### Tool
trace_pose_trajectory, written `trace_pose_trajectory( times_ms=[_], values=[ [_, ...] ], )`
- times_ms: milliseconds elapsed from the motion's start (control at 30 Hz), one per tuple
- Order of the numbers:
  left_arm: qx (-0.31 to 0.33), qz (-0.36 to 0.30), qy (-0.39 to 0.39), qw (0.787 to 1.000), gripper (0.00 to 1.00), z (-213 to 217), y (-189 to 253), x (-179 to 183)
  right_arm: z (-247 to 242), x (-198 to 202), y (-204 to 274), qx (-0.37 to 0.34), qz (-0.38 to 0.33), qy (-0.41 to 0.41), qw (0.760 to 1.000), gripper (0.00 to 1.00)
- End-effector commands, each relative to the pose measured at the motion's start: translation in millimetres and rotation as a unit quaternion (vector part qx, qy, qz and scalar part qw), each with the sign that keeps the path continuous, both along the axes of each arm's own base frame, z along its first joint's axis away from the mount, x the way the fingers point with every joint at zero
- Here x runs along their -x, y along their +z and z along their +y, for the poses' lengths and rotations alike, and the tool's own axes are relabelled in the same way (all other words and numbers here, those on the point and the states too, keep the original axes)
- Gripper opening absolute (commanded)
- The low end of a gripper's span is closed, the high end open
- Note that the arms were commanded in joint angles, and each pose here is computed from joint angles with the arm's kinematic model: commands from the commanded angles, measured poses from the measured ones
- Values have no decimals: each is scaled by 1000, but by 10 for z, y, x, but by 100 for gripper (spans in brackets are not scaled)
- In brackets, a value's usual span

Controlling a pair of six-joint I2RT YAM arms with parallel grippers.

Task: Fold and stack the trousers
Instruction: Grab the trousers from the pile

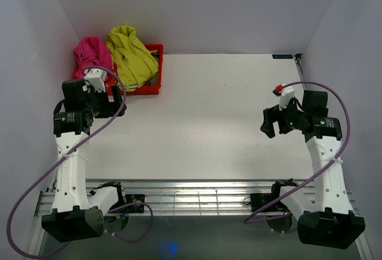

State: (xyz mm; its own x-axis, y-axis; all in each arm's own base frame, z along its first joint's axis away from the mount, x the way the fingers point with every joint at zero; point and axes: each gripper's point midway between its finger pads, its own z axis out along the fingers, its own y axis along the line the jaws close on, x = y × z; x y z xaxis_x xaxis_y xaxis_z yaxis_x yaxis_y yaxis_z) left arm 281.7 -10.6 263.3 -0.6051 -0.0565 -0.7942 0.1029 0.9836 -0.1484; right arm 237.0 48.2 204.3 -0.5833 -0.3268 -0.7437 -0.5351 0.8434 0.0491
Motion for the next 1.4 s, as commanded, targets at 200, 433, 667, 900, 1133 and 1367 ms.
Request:
trace_pose_trajectory(
  times_ms=[200, 433, 667, 900, 1133, 1367],
  values=[
    [40, -99, 57, 993, 98, 108, 484, -729, -155, -142, 25, 31, -5, -25, 999, 90],
    [64, -99, 84, 989, 98, 232, 474, -1587, -195, -210, -36, 32, 10, -37, 999, 90],
    [70, -121, 93, 986, 98, 289, 333, -2193, -264, -291, -53, 33, 19, -49, 998, 90],
    [72, -80, 135, 985, 98, 394, -157, -2629, -320, -335, -74, 35, 25, -59, 997, 90],
    [92, -37, 138, 985, 98, 265, -649, -2938, -373, -337, -131, 45, 32, -65, 996, 90],
    [145, -57, 103, 982, 98, 10, -716, -3220, -436, -337, -197, 61, 46, -66, 995, 90]
  ],
)
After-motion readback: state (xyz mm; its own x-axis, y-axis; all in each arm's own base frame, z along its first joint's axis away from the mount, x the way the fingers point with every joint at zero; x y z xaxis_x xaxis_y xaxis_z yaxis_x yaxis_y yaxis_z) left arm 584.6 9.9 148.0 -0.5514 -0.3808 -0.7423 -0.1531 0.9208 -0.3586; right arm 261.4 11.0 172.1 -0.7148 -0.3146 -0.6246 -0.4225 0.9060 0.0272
